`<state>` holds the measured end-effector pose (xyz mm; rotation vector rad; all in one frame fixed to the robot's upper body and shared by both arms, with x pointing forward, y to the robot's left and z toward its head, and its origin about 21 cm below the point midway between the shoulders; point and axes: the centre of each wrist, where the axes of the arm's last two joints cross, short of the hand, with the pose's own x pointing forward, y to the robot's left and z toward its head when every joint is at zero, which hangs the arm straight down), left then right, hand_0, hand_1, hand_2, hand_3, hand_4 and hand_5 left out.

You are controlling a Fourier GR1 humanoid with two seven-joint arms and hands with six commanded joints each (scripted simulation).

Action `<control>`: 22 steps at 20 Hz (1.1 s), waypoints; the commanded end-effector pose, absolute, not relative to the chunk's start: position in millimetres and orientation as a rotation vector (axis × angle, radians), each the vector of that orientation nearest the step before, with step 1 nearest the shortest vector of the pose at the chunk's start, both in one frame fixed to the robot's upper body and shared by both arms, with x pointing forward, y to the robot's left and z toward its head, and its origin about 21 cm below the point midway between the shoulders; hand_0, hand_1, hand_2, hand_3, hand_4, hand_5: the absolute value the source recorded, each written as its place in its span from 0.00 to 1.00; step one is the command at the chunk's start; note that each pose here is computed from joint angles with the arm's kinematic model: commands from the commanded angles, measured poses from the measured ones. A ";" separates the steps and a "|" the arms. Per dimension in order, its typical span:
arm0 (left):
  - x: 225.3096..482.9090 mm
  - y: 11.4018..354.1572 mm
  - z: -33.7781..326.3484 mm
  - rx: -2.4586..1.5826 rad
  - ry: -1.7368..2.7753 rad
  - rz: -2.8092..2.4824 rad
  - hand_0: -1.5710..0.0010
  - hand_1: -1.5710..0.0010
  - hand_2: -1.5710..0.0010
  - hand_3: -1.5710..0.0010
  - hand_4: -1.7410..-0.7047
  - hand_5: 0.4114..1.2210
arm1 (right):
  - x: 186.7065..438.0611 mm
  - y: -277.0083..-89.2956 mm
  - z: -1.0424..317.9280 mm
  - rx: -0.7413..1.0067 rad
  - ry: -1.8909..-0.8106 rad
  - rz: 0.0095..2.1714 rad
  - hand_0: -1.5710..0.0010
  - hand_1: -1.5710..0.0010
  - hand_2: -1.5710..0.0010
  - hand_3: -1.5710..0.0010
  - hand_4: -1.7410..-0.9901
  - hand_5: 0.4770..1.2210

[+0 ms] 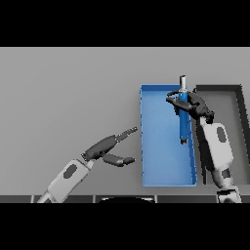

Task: Pick up the blue pipe and place it into the blue bin.

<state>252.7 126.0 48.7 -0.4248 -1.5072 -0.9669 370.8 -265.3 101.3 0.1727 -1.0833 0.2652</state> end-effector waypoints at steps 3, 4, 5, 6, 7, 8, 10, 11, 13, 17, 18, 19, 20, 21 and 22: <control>251.5 127.7 48.4 -0.420 -1.514 -0.958 1.00 1.00 1.00 1.00 0.88 0.08 | 365.6 -260.2 77.9 0.148 -0.938 0.212 0.07 0.12 0.15 0.49 0.28 0.96; 253.8 128.0 48.6 -0.422 -1.515 -0.956 1.00 1.00 1.00 1.00 0.88 0.08 | 365.4 -259.1 73.4 0.154 -0.892 0.210 0.25 0.30 0.32 0.59 0.35 0.94; 255.0 124.7 49.9 -0.420 -1.518 -0.958 1.00 1.00 1.00 1.00 0.88 0.08 | 366.1 -258.6 72.4 0.162 -0.856 0.208 0.40 0.44 0.46 0.67 0.45 0.92; 254.4 123.4 48.2 -0.422 -1.513 -0.968 1.00 1.00 1.00 1.00 0.88 0.08 | 366.9 -256.5 72.8 0.164 -0.827 0.206 0.52 0.55 0.57 0.74 0.53 0.93; 255.1 124.7 49.7 -0.421 -1.522 -0.966 1.00 1.00 1.00 1.00 0.88 0.08 | 366.3 -255.7 74.9 0.165 -0.810 0.221 0.62 0.64 0.65 0.79 0.58 0.95; 253.0 124.7 49.4 -0.423 -1.527 -0.965 1.00 1.00 1.00 1.00 0.88 0.08 | 364.1 -253.2 79.0 0.166 -0.811 0.288 0.69 0.71 0.72 0.83 0.63 0.89; 252.6 125.1 48.8 -0.425 -1.521 -0.957 1.00 1.00 1.00 1.00 0.88 0.08 | 358.2 -250.3 85.3 0.122 -0.825 0.439 0.80 0.82 0.82 0.89 0.70 0.76; 252.8 125.3 49.6 -0.428 -1.523 -0.955 1.00 1.00 1.00 1.00 0.88 0.08 | 356.4 -247.9 88.5 0.095 -0.832 0.484 0.84 0.85 0.86 0.91 0.72 0.71; 251.8 126.9 52.9 -0.436 -1.542 -0.958 1.00 1.00 1.00 1.00 0.88 0.08 | 356.1 -246.9 87.7 0.066 -0.833 0.519 0.90 0.91 0.91 0.94 0.73 0.61; 250.6 124.3 50.0 -0.427 -1.529 -0.956 1.00 1.00 1.00 1.00 0.88 0.07 | 356.5 -247.3 90.1 0.050 -0.832 0.534 0.95 0.96 0.96 0.98 0.73 0.48; 250.5 123.2 50.8 -0.429 -1.529 -0.962 1.00 1.00 1.00 1.00 0.88 0.07 | 356.5 -247.1 89.6 0.048 -0.832 0.529 0.96 0.97 0.97 0.98 0.74 0.46; 252.8 124.0 50.3 -0.422 -1.525 -0.960 1.00 1.00 1.00 1.00 0.88 0.07 | 356.1 -247.6 85.3 0.039 -0.836 0.526 0.97 0.98 0.98 0.99 0.74 0.44; 252.4 123.8 50.9 -0.423 -1.526 -0.963 1.00 1.00 1.00 1.00 0.88 0.07 | 356.3 -246.7 84.1 0.038 -0.846 0.534 0.97 0.98 0.98 0.99 0.74 0.43; 251.6 127.0 48.8 -0.424 -1.520 -0.964 1.00 1.00 1.00 1.00 0.88 0.07 | 355.2 -245.4 84.3 0.041 -0.852 0.537 0.98 0.98 0.98 0.99 0.74 0.42; 252.2 125.8 52.7 -0.424 -1.533 -0.965 1.00 1.00 1.00 1.00 0.88 0.07 | 354.7 -246.9 85.0 0.055 -0.861 0.520 0.98 0.99 0.99 0.99 0.75 0.41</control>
